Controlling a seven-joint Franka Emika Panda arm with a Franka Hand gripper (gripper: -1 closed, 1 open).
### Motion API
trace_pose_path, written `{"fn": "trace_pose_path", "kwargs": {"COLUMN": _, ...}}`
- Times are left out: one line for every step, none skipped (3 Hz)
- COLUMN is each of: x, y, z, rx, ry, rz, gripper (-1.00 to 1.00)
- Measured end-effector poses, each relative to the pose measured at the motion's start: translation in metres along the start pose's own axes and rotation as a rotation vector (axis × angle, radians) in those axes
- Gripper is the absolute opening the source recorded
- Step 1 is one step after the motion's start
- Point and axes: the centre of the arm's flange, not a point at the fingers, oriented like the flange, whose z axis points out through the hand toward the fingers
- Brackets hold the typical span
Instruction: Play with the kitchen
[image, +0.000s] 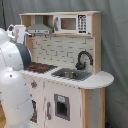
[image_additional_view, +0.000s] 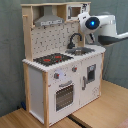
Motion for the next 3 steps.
{"fn": "trace_pose_path", "kwargs": {"x": 0.016, "y": 0.007, "z": 0.012, "rx": 0.072, "ry": -0.017, "rz": 0.073, "gripper": 1.00}}
{"fn": "trace_pose_path", "kwargs": {"x": 0.029, "y": 0.009, "z": 0.025, "rx": 0.147, "ry": -0.040, "rz": 0.138, "gripper": 1.00}}
{"fn": "trace_pose_path", "kwargs": {"x": 0.044, "y": 0.003, "z": 0.042, "rx": 0.244, "ry": -0.073, "rz": 0.210, "gripper": 1.00}}
